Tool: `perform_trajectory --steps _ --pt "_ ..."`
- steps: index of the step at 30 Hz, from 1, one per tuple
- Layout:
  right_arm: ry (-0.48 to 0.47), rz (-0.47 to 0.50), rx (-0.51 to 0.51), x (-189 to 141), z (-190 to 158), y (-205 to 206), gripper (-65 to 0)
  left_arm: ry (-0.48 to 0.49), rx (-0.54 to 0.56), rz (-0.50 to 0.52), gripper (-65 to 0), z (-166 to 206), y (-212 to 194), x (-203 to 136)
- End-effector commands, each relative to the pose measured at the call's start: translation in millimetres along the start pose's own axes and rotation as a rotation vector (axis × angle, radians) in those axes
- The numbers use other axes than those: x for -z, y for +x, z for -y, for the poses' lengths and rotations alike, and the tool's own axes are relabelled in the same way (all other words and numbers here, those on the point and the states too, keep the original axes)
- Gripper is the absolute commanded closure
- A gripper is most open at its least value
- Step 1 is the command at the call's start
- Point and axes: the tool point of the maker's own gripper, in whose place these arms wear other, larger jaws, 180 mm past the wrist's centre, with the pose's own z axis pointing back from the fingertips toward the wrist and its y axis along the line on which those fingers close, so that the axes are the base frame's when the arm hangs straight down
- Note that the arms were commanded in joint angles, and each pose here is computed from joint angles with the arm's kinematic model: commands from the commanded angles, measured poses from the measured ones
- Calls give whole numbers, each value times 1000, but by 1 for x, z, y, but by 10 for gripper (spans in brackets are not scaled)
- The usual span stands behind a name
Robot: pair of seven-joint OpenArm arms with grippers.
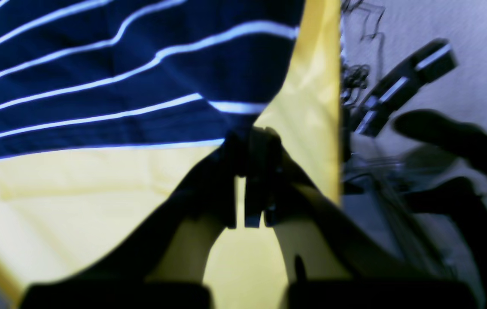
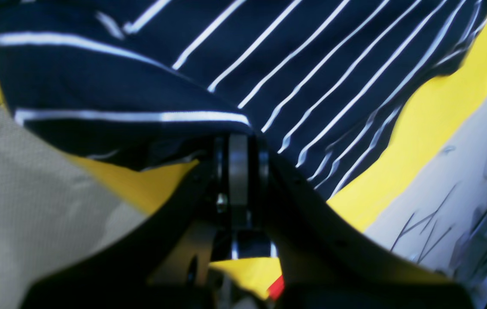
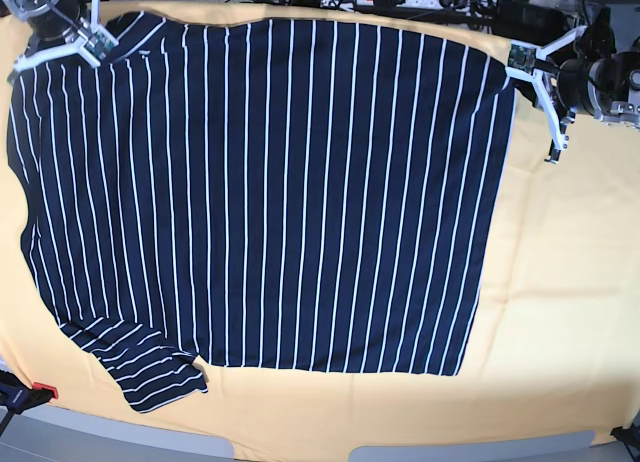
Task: Fold the T-shirt properly
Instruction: 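Fold the held edge over onto the shirt body with both grippers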
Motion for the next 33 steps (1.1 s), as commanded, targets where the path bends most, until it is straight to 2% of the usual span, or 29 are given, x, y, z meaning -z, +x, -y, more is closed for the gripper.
perform_trajectory --steps 1,4,6,12,18,22,28,33 --pt "-17 44 -11 -2 8 10 0 68 11 -25 0 -15 -4 -4" --pt "-7 144 4 0 15 33 0 175 -3 -3 0 -33 0 0" --pt "13 210 -13 2 18 48 0 208 -15 23 0 -39 5 4" --pt "34 293 65 24 41 57 0 287 -63 96 0 -59 11 17" --pt "30 330 152 45 67 57 0 430 -147 104 0 -104 -2 15" --pt "34 349 209 58 85 55 0 469 -217 171 0 -122 -1 17" --pt "5 380 282 68 109 56 0 546 -297 156 0 -146 -20 21" --pt "21 382 296 85 114 61 0 591 -319 168 0 -159 -22 17"
